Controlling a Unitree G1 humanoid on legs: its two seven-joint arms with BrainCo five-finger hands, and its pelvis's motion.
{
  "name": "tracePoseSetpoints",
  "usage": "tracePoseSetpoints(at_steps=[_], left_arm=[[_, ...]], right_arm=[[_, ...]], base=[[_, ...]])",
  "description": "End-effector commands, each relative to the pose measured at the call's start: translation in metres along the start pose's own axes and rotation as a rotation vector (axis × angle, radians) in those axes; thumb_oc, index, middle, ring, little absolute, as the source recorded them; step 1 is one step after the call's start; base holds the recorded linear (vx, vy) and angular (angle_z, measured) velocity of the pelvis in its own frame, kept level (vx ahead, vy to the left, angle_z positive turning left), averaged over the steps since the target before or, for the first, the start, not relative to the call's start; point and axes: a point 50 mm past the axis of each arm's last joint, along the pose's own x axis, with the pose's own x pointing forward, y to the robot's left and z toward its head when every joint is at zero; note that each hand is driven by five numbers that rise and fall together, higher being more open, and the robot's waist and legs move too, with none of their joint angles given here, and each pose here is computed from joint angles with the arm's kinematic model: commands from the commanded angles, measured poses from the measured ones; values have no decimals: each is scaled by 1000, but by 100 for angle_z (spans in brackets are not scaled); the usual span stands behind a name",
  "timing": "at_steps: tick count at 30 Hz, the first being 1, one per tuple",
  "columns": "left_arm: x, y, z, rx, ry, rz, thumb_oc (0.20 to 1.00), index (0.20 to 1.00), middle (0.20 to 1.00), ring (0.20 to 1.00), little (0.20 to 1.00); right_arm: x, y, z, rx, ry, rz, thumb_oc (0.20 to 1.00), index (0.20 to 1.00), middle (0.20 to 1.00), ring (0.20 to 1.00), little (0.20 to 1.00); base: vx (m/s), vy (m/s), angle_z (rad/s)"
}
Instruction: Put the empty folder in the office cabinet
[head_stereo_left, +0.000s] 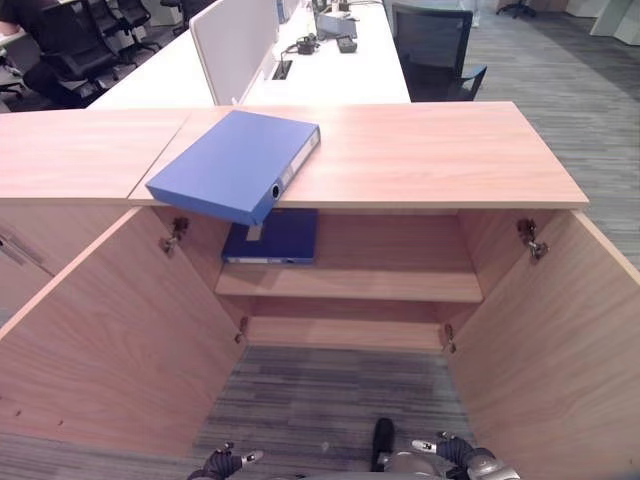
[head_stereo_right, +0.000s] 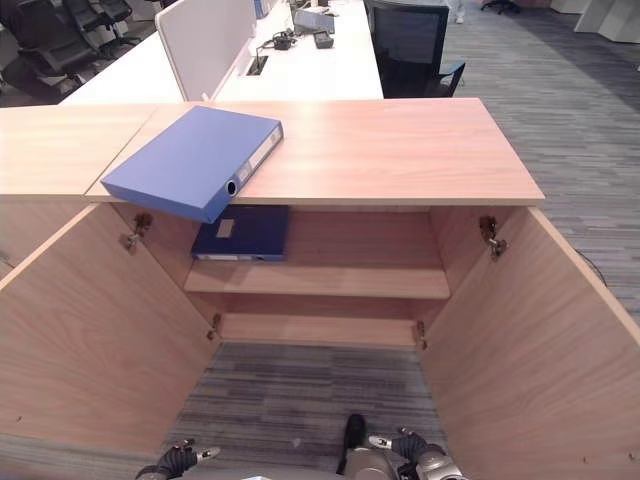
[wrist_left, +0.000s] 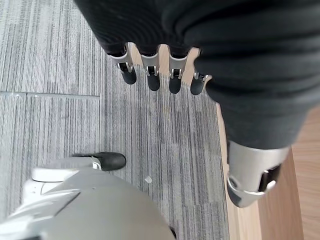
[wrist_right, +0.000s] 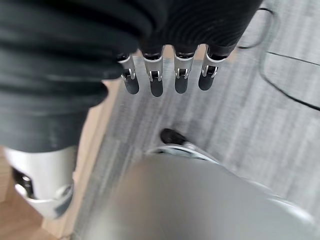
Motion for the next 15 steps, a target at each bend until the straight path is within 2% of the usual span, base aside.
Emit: tracePoseSetpoints(at_steps=[1, 8, 15], left_arm=[[4, 6, 27, 25, -85, 11, 1000, 1000, 1000, 1000, 1000], [1, -8, 73, 122, -271, -56, 1000, 1000, 1000, 1000, 1000], [-1, -5, 68, 106, -271, -64, 1000, 1000, 1000, 1000, 1000]], right_arm=[[1, -5, 7, -45, -24, -16, 1000, 1000, 1000, 1000, 1000], [0, -18, 6, -21, -15, -64, 1000, 1000, 1000, 1000, 1000], [-1, -22, 3, -46, -6, -74, 1000, 1000, 1000, 1000, 1000]], base=[[78, -148, 12], [17, -181, 26], [86, 0, 3]])
